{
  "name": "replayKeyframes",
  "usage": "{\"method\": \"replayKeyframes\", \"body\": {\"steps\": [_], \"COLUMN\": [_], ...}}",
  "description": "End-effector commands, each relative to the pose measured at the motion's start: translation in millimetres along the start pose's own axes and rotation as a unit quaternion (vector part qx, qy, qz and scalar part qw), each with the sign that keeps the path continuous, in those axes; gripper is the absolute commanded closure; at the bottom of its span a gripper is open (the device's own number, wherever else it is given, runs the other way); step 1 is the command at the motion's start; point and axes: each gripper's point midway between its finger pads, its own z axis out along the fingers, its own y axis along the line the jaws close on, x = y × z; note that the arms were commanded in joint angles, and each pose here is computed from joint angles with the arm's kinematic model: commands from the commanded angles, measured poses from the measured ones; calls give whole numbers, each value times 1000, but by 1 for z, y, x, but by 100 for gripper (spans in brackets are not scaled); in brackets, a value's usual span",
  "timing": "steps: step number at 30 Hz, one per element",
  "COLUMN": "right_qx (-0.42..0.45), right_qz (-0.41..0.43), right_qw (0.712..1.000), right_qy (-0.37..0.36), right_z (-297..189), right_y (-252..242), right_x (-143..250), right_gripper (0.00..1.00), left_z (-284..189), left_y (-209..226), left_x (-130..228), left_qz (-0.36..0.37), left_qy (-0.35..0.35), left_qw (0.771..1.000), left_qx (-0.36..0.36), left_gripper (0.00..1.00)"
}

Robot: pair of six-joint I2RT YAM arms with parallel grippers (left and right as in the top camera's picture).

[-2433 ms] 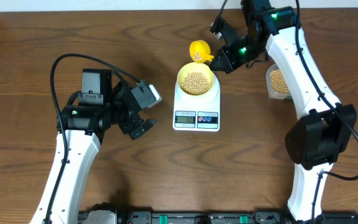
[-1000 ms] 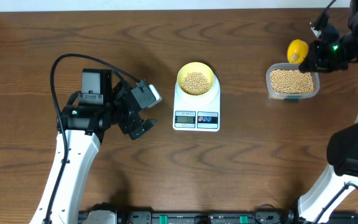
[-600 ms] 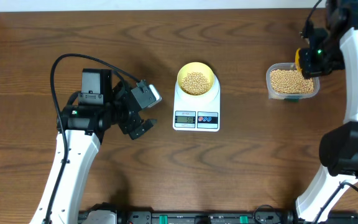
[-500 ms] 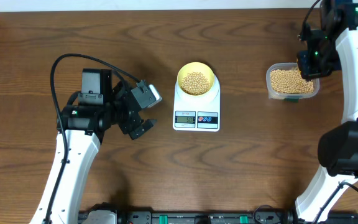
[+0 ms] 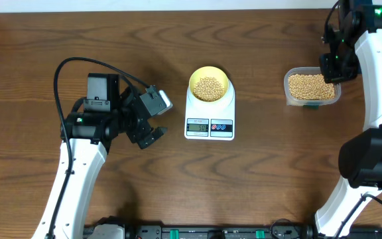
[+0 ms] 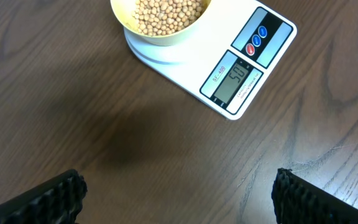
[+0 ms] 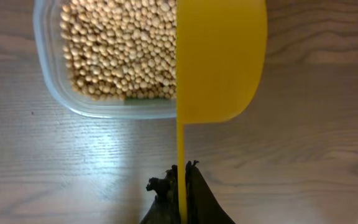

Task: Scoop item into bowl and weigh 50g on scale
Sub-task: 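Lower the scoop into the tub to return leftover soybeans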

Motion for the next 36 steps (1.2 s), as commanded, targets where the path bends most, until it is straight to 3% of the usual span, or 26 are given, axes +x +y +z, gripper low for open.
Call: {"method": "replayKeyframes", "body": {"steps": [1, 9, 17, 31, 36], "right_qx": [-47, -269, -315, -410, -407], "right_qz": [34, 87, 186, 260, 274], "right_qw": [998, 959, 931, 874, 871], "right_qy": [-16, -25, 19, -5, 13], "right_z": [-4, -10, 20, 67, 79], "right_y": [13, 53, 52, 61, 59], "right_x": [-4, -6, 4, -8, 4], "right_gripper": [99, 99, 99, 98, 85], "left_z": [3, 3, 3, 3, 3], "left_y": [-1, -1, -1, -1, -1], "left_x": [5, 5, 5, 5, 5], "left_qz": [-1, 0, 0, -1, -1], "left_qy": [8, 8, 8, 8, 8], "left_qw": [1000, 1000, 1000, 1000, 1000], "left_qx": [3, 3, 3, 3, 3], "left_gripper": [2, 2, 2, 2, 3]}}
